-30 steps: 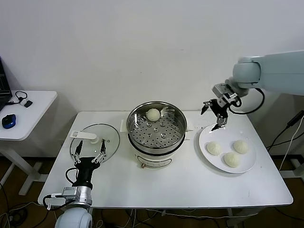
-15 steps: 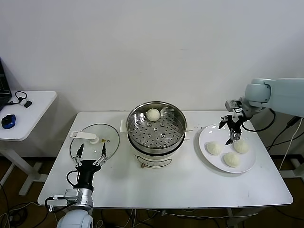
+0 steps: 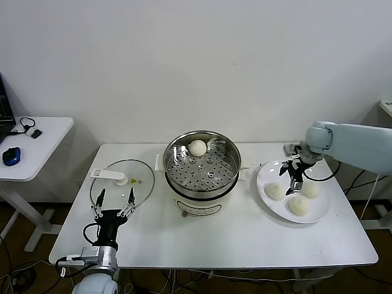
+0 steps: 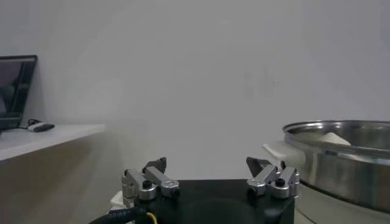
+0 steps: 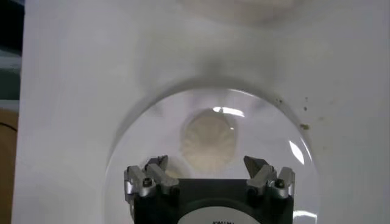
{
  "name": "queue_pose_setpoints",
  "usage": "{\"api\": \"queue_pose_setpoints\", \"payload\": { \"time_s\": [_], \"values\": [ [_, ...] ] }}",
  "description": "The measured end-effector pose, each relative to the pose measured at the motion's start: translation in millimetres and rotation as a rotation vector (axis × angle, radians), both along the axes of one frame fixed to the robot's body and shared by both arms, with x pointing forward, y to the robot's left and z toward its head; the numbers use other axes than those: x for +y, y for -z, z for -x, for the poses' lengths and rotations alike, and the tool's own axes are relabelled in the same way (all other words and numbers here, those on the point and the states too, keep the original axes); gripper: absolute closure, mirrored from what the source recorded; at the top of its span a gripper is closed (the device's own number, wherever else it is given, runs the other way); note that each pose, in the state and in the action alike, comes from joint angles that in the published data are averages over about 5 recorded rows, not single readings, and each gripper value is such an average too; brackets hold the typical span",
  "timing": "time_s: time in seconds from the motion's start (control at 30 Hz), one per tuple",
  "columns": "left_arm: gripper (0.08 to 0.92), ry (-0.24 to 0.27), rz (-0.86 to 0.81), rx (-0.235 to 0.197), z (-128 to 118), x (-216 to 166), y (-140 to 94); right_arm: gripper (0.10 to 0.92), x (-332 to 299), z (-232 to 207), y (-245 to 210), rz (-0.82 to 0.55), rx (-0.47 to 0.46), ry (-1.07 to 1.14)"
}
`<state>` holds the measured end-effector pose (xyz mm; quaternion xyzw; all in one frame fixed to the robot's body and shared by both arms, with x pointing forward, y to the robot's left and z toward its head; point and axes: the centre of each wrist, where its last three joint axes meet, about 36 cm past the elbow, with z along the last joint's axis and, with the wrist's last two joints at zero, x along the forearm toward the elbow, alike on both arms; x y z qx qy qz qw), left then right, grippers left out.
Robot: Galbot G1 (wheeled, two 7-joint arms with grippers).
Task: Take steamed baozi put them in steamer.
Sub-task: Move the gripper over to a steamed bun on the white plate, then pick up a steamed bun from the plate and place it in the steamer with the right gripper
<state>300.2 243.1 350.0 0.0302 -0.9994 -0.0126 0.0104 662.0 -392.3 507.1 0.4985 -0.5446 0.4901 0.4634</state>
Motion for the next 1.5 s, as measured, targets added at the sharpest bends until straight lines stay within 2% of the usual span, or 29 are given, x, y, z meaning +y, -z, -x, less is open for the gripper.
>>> {"api": "queue_pose_setpoints", "payload": {
  "time_s": [0.4, 0.67, 0.8, 1.03, 1.13, 1.27, 1.5],
  "values": [
    [0.177, 0.001, 0.0, -0.003, -1.1, 0.7, -1.5, 0.2, 3.6, -3.5, 38.1, -0.018, -0.007, 0.027],
    [0.177, 0.0, -0.001, -0.005, -2.5, 2.7, -2.2, 0.207, 3.4, -5.6, 47.4, -0.016, -0.018, 0.036],
    [0.177, 0.0, -0.002, -0.007, -3.4, 3.9, -2.3, 0.277, 5.3, -6.4, 48.3, -0.018, -0.018, 0.038],
    [0.177, 0.0, 0.0, -0.006, -3.6, 4.2, -2.5, 0.473, 7.0, -5.5, 48.1, -0.02, -0.016, 0.036],
    [0.177, 0.0, 0.0, -0.005, -3.3, 4.0, -2.3, 0.51, 6.7, -4.7, 44.5, -0.021, -0.014, 0.036],
    [0.177, 0.002, -0.001, -0.004, -3.2, 3.8, -2.3, 0.512, 9.9, -5.1, 30.2, -0.024, -0.013, 0.029],
    [0.177, 0.011, -0.006, -0.007, -3.9, 4.3, -4.6, 0.486, 32.8, -9.1, -28.9, -0.047, -0.026, -0.003]
  ]
}}
